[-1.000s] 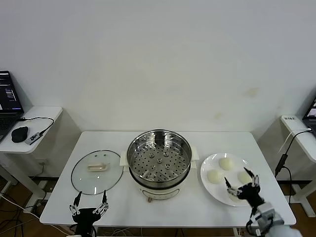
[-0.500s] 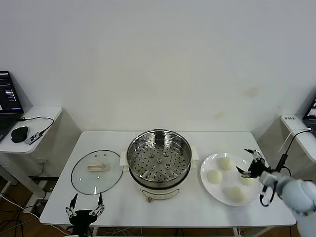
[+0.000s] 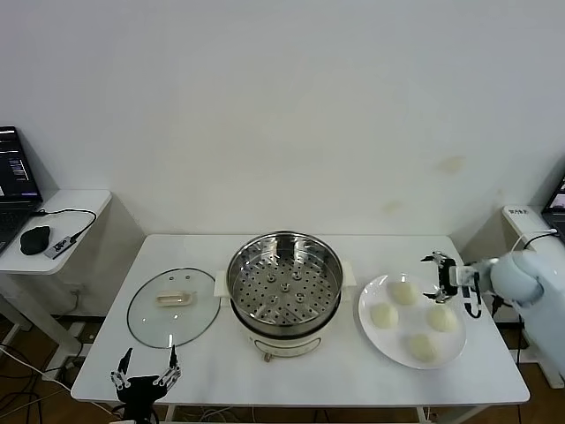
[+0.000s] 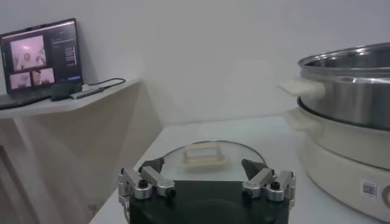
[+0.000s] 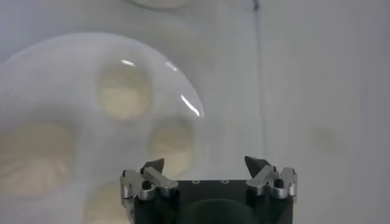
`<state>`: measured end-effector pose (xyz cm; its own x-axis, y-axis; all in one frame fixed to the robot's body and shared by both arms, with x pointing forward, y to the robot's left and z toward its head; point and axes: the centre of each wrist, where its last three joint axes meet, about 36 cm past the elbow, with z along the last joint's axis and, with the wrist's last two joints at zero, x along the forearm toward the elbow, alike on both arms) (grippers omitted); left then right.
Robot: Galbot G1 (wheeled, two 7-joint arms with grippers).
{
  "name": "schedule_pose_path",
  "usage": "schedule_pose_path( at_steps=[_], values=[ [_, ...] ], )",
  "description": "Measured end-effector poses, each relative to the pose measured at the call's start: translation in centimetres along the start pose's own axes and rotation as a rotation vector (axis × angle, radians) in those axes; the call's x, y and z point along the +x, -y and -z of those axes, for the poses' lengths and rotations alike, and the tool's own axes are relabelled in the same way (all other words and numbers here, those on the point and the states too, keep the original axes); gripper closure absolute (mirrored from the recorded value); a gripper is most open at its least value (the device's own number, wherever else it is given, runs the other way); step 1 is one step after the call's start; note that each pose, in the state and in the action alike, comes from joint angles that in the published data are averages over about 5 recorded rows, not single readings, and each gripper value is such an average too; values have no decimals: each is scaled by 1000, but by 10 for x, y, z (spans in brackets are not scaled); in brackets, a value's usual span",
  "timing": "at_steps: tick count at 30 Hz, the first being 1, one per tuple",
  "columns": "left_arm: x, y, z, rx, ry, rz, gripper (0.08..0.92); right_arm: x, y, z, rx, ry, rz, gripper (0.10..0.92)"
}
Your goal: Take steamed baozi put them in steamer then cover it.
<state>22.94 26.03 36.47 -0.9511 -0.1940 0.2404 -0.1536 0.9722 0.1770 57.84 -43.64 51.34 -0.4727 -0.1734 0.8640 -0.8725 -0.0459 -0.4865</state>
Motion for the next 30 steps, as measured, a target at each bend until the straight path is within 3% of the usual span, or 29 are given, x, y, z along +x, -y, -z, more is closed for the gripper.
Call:
schedule_pose_path(
  at_steps=[13,30],
  values=[
    [-6,-12,1,-22,2,14,177,-49,16,10,21,-38,155,200],
    [-8,-16,0,-26,1,23,177,-95,29,26,3,-66,206,206]
  ],
)
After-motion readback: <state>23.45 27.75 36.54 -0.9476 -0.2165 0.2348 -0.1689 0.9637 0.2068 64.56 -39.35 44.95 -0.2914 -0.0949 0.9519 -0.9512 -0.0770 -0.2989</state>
